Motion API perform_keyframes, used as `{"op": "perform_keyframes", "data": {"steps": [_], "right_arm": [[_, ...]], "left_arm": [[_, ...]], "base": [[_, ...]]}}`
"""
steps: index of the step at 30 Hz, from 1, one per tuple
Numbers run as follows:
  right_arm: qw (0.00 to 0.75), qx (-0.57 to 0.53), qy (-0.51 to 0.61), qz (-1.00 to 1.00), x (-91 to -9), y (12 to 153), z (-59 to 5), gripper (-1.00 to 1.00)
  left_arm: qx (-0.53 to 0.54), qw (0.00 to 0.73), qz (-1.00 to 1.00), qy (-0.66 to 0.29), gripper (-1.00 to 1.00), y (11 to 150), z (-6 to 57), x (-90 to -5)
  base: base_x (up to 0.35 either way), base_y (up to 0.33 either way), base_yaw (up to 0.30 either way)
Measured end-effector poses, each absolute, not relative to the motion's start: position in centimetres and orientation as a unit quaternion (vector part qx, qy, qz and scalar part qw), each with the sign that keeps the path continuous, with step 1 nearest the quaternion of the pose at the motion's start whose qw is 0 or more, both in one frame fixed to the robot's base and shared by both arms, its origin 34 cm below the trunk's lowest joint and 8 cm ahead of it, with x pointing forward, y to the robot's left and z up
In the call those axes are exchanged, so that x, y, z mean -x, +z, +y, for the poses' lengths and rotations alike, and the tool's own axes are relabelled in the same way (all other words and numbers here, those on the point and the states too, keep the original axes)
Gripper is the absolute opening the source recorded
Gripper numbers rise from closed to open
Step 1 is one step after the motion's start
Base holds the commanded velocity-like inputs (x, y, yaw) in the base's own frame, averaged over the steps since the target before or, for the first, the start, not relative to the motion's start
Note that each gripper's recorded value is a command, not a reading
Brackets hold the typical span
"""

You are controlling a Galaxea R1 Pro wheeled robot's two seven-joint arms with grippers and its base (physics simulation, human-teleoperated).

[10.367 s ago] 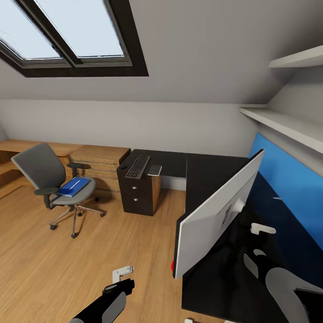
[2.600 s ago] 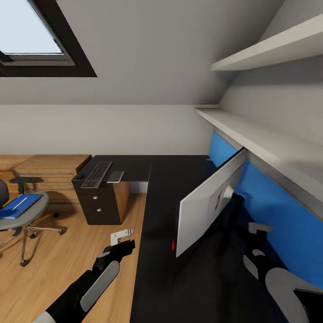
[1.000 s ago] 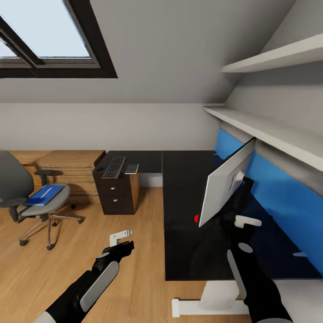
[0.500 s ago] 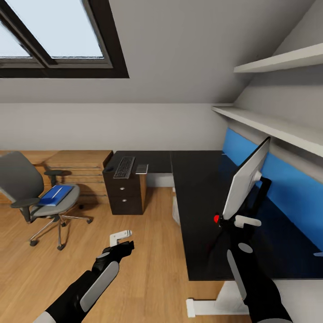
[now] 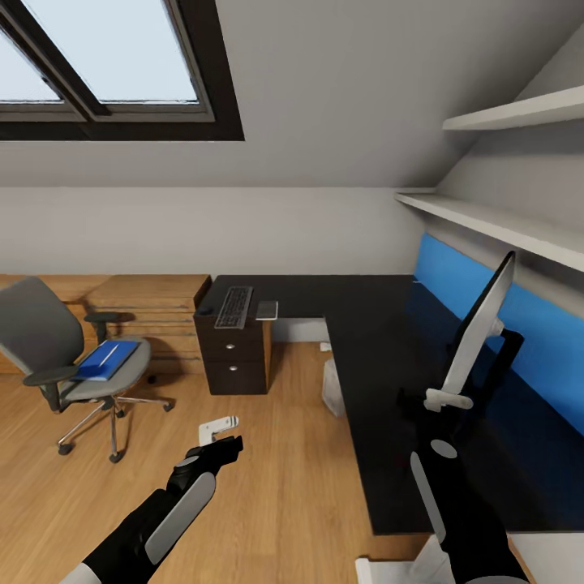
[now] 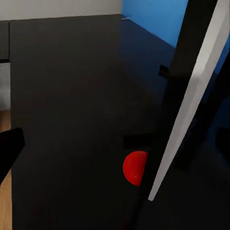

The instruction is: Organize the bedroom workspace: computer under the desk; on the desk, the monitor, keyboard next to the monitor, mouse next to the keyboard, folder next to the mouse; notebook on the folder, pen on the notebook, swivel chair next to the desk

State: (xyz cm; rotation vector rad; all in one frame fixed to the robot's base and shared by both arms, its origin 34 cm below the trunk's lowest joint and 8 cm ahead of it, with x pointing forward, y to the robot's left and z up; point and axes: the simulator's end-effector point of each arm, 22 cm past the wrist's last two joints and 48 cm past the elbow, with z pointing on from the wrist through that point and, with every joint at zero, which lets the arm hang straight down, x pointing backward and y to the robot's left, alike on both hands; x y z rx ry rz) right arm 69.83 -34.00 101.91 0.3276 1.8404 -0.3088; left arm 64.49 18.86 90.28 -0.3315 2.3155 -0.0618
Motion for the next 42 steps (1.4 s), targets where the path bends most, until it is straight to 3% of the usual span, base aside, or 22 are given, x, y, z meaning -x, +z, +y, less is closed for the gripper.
{"op": "perform_keyframes", "data": {"steps": [12, 42], "right_arm": [[0.615, -0.123, -0.186, 0.757, -69.7, 103.3, -35.4, 1.00], [0.586, -0.175, -0.229, 0.758, -67.7, 101.4, -40.2, 1.00]], "left_arm": [[0.130, 0.389, 0.911, -0.026, 1.00, 90.3, 18.6, -64.4], [0.127, 0.387, 0.913, -0.024, 1.00, 89.9, 18.4, -64.3]], "base": [[0.099, 0.008, 0.000], [0.050, 0.000, 0.000]]}}
